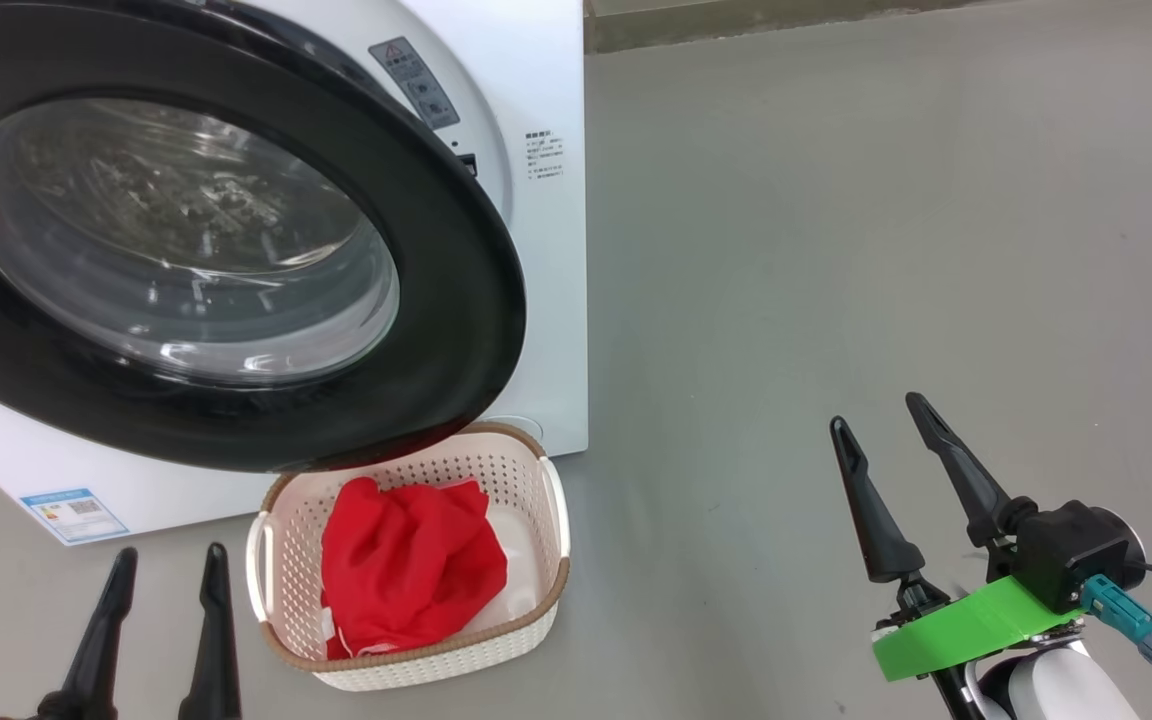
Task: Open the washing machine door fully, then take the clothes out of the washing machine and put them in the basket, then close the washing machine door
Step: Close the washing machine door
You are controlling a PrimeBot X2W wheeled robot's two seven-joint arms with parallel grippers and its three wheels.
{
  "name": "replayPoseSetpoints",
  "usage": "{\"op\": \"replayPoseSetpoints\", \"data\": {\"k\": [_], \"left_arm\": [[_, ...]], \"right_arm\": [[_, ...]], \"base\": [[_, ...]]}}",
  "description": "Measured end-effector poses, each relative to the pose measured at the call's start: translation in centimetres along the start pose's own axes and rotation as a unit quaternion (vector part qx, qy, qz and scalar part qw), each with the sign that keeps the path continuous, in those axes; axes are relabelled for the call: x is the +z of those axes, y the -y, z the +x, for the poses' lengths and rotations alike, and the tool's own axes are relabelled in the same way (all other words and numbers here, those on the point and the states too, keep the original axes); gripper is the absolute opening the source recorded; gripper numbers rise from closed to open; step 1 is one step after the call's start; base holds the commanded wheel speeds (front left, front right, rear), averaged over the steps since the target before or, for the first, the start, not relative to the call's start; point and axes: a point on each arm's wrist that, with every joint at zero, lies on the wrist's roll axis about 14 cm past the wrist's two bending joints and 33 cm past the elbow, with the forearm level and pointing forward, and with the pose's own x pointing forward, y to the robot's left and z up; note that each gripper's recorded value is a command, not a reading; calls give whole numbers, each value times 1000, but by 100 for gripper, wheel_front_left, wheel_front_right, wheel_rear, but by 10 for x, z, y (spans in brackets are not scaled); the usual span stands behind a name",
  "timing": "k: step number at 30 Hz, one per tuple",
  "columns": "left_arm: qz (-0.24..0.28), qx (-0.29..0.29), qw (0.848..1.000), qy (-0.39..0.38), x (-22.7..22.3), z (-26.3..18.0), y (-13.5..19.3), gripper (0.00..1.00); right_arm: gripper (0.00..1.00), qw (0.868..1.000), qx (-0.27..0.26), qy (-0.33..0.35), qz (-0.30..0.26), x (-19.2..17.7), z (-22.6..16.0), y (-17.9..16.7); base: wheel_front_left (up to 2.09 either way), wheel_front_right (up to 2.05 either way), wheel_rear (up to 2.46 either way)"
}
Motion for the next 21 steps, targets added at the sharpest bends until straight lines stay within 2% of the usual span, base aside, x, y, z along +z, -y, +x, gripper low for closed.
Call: {"op": "replayPoseSetpoints", "data": {"k": [21], "left_arm": [[16,12,1000,-15,-8,-13,-9,100]], "right_arm": [[100,1000,0,-3,0,-1,-10,-3]], "base": [[0,0,0]]}}
